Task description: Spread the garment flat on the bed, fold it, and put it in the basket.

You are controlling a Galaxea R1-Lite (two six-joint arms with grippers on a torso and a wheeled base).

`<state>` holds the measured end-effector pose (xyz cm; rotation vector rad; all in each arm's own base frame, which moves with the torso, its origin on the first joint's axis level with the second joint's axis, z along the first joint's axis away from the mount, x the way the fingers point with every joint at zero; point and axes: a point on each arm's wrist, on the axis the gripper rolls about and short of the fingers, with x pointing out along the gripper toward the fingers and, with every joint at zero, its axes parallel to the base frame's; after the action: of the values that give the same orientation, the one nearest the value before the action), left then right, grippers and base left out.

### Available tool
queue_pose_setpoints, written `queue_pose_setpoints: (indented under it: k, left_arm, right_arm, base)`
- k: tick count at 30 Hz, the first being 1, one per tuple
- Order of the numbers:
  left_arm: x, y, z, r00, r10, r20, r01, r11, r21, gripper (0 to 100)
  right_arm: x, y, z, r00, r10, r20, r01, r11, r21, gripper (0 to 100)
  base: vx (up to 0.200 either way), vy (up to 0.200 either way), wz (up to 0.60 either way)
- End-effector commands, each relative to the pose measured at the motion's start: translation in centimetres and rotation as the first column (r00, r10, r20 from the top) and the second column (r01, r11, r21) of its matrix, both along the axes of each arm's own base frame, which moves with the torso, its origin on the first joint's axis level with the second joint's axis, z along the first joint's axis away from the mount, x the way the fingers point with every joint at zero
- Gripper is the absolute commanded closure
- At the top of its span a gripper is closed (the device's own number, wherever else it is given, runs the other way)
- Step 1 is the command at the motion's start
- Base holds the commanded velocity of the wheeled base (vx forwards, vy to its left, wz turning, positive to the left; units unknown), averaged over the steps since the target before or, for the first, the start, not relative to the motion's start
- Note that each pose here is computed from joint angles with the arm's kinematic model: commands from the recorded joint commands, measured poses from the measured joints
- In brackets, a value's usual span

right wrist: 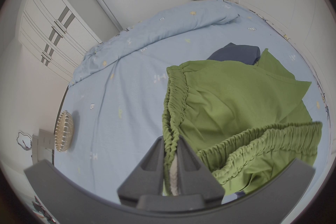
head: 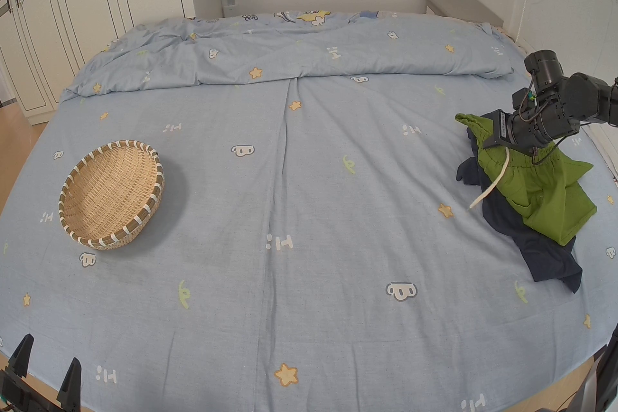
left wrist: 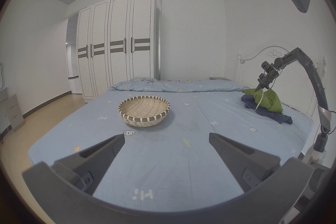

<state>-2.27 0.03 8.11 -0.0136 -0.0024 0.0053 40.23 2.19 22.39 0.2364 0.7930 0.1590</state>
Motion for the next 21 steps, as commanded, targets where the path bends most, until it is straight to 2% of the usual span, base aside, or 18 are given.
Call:
queue_pose_setpoints:
  k: [1,9,10,16,21]
  left_arm:
    - [0.0,0.0,-0.5,1.000,0.001,0.001,-0.001,1.000,0.000,0]
    - [0.0,0.0,-0.5,1.000,0.001,0.001,-0.001,1.000,0.000,0]
    - [0.0,0.0,-0.5,1.000,0.001,0.001,-0.001,1.000,0.000,0]
    - [0.0,0.0,-0.5,1.000,0.001,0.001,-0.001,1.000,0.000,0]
    - [0.0,0.0,-0.5,1.000,0.001,0.001,-0.001,1.000,0.000,0]
  right_arm:
    - [-2.0,2.1,2.1,0.998,0.040,0.038,-0.040,0.999,0.011,100]
    - [-3.4,5.6,3.1,0.992,0.115,0.056,-0.117,0.993,0.033,100]
    - [-3.7,7.1,3.3,0.991,0.126,0.056,-0.128,0.991,0.047,100]
    - [-4.6,10.5,3.4,0.987,0.148,0.067,-0.149,0.989,0.007,100]
    - [-5.3,13.0,4.0,0.979,0.187,0.083,-0.190,0.981,0.028,100]
  base:
    - [0.000,0.000,0.00]
    - [0.000,0.000,0.00]
    - [0.000,0.000,0.00]
    - [0.000,0.000,0.00]
    - [0.000,0.000,0.00]
